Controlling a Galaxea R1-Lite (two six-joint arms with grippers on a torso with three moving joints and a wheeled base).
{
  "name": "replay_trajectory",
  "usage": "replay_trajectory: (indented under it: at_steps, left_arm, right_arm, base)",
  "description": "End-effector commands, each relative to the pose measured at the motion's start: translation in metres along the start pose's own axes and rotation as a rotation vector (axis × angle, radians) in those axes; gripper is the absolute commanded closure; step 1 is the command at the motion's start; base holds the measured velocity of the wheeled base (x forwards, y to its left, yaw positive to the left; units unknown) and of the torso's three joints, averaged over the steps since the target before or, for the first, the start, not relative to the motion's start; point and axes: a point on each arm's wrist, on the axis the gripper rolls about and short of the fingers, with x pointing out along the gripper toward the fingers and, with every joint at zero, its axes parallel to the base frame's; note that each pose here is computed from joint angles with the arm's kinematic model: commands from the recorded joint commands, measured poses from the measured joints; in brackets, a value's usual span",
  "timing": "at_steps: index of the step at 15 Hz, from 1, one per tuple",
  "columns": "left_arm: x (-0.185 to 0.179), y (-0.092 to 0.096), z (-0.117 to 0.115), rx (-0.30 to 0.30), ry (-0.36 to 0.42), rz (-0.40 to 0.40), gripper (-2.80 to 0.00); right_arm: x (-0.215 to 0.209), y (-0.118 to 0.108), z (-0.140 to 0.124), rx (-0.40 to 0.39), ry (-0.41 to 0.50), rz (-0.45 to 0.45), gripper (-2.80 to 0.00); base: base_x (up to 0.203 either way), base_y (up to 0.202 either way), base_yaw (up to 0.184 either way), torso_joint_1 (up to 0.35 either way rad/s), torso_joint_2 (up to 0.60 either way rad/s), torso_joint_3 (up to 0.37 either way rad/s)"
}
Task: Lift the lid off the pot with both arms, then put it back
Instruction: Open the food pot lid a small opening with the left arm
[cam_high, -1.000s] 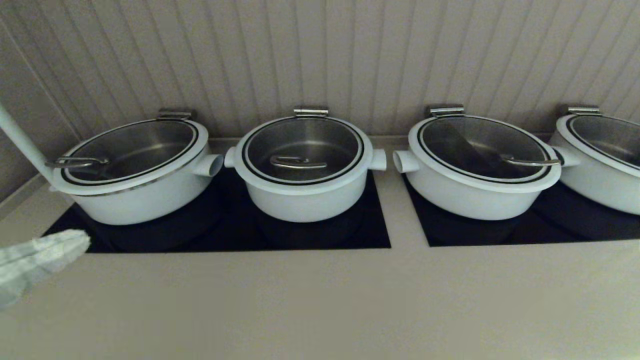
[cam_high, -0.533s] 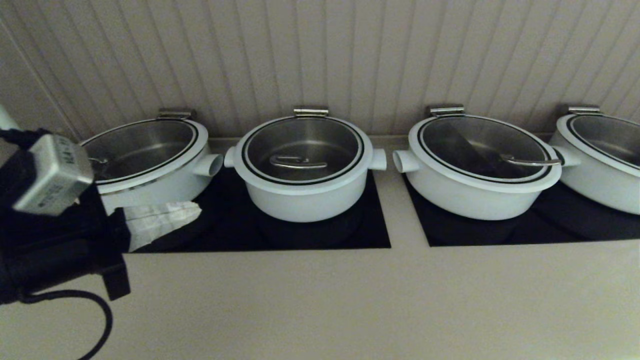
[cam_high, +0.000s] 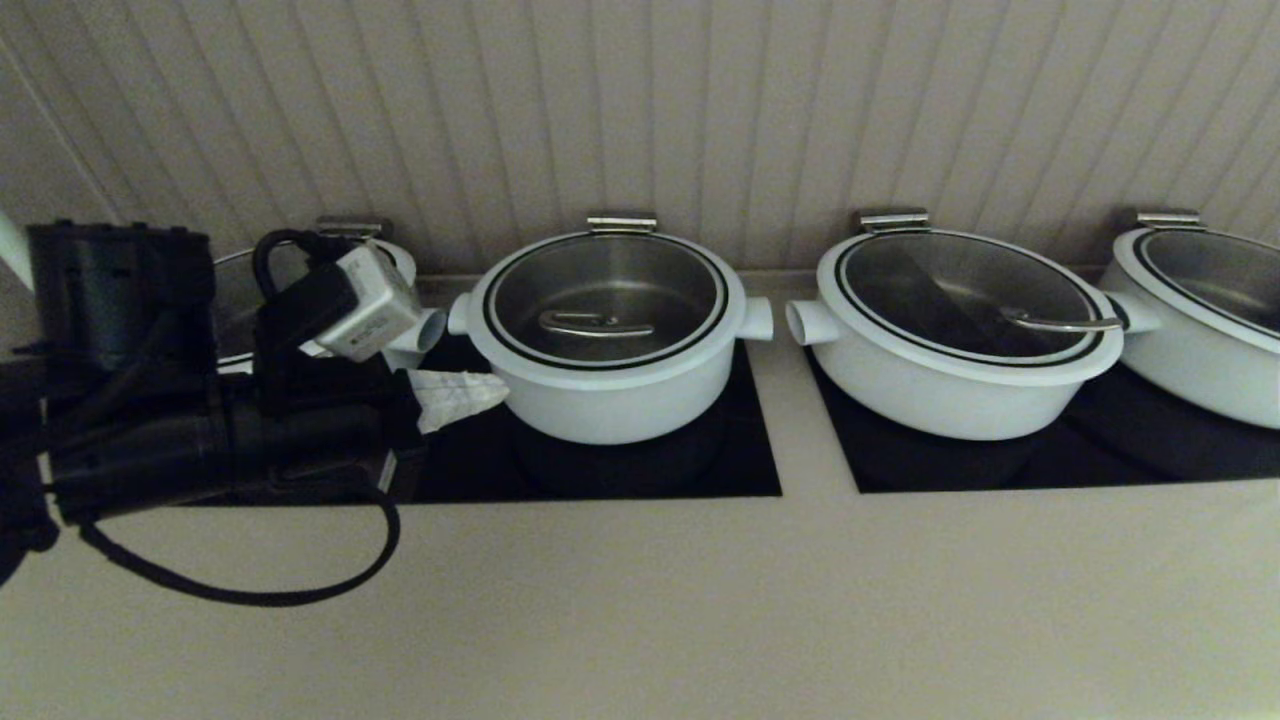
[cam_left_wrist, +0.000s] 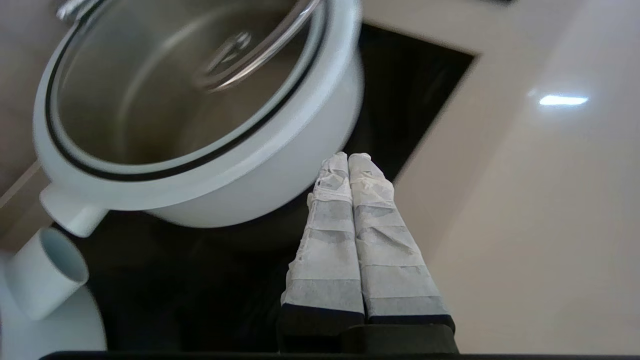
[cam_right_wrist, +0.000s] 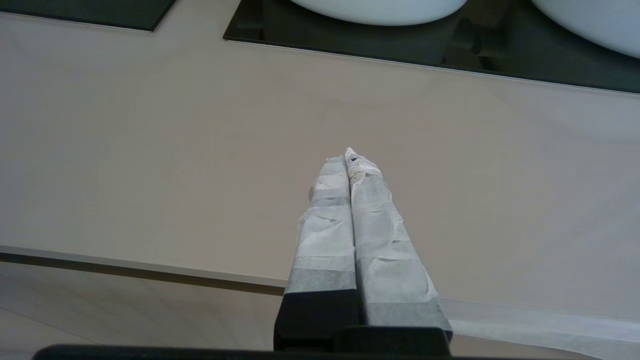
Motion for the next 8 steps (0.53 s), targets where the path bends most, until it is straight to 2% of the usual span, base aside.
replay_trajectory:
  at_steps: [1, 3, 6, 8]
  left_arm:
    - [0.026, 0.005, -0.01, -0.015, 0.064, 0.003, 0.0]
    - [0.038, 0.007, -0.015, -0.017, 0.08, 0.013, 0.0]
    - [0.06, 0.017, -0.021, 0.01, 0.044, 0.114, 0.0]
    - [0.067, 0.02, -0.023, 0.011, 0.041, 0.143, 0.0]
  right_arm:
    - [0.0, 0.0, 0.0, 0.001, 0.001, 0.001, 0.0]
    - [0.0, 0.0, 0.0, 0.004, 0.0, 0.001, 0.0]
    - [0.0, 0.0, 0.0, 0.007, -0.001, 0.001, 0.0]
    - [0.0, 0.0, 0.0, 0.006, -0.001, 0.001, 0.0]
  base:
    - [0.0, 0.0, 0.0, 0.0, 0.0, 0.0]
    - [0.0, 0.0, 0.0, 0.0, 0.0, 0.0]
    - [0.0, 0.0, 0.0, 0.0, 0.0, 0.0]
    - [0.0, 0.0, 0.0, 0.0, 0.0, 0.0]
